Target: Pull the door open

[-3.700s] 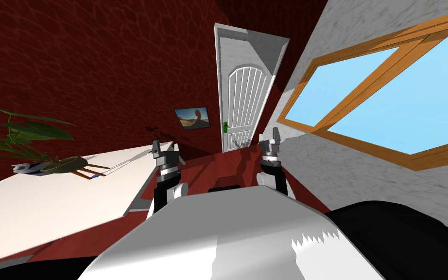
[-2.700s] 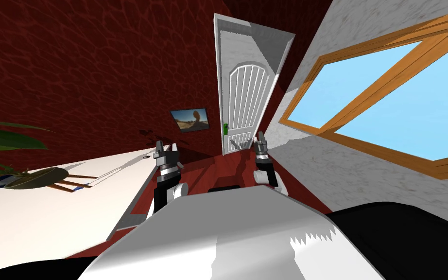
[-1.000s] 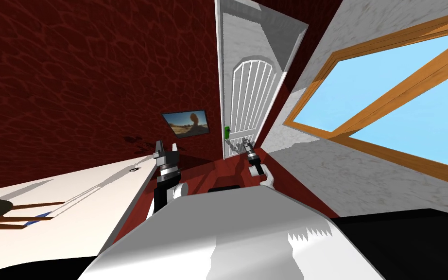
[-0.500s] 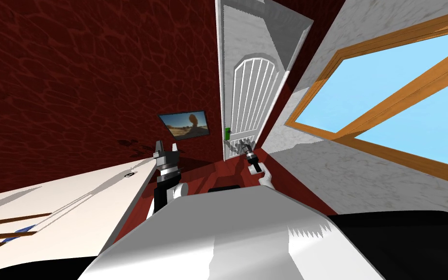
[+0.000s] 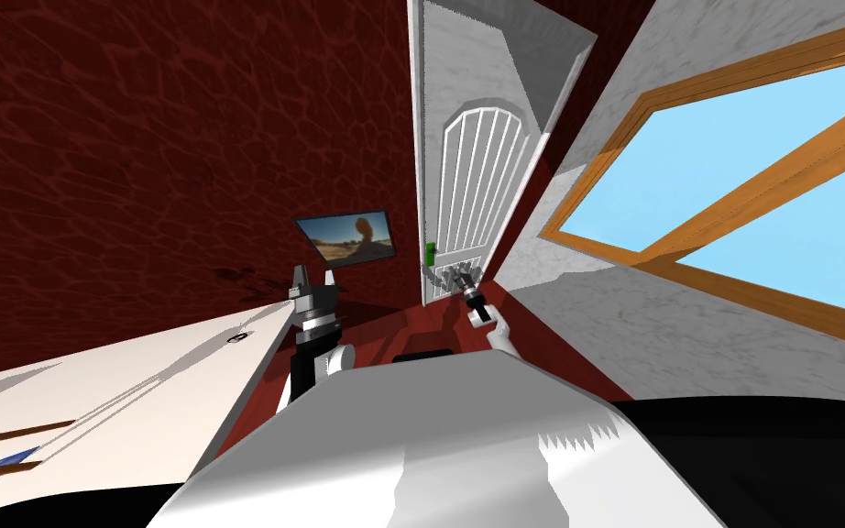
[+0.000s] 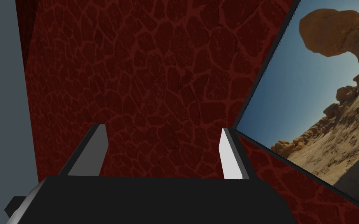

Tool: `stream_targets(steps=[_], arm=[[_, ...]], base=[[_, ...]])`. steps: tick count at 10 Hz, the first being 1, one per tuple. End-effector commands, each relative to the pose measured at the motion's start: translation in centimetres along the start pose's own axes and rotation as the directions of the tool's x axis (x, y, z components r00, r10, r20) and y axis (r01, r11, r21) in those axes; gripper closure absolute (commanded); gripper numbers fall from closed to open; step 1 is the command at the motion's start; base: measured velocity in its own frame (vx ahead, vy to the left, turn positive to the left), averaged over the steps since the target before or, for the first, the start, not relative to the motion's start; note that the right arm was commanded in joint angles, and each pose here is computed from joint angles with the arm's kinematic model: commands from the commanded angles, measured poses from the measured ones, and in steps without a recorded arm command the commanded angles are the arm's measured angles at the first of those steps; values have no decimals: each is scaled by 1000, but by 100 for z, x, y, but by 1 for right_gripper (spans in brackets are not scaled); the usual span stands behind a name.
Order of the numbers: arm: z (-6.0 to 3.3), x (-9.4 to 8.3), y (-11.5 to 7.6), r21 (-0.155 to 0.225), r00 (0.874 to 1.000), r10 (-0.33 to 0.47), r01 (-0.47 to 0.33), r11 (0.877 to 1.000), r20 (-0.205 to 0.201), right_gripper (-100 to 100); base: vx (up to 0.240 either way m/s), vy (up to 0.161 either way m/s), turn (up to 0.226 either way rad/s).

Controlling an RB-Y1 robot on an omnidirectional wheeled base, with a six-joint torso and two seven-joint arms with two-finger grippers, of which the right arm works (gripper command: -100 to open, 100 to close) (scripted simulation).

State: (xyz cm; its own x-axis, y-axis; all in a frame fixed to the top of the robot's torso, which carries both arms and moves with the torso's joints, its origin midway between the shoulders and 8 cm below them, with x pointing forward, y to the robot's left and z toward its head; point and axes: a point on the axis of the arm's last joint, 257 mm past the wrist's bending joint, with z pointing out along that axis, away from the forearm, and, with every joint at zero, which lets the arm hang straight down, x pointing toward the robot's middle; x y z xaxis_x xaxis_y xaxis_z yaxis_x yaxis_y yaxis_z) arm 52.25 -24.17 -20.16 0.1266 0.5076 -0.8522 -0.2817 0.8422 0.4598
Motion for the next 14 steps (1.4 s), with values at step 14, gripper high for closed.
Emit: stream_targets(steps=[14], arm=[[208, 685, -464, -41, 912, -360, 359, 932, -198, -100]], base=[[93, 30, -18]])
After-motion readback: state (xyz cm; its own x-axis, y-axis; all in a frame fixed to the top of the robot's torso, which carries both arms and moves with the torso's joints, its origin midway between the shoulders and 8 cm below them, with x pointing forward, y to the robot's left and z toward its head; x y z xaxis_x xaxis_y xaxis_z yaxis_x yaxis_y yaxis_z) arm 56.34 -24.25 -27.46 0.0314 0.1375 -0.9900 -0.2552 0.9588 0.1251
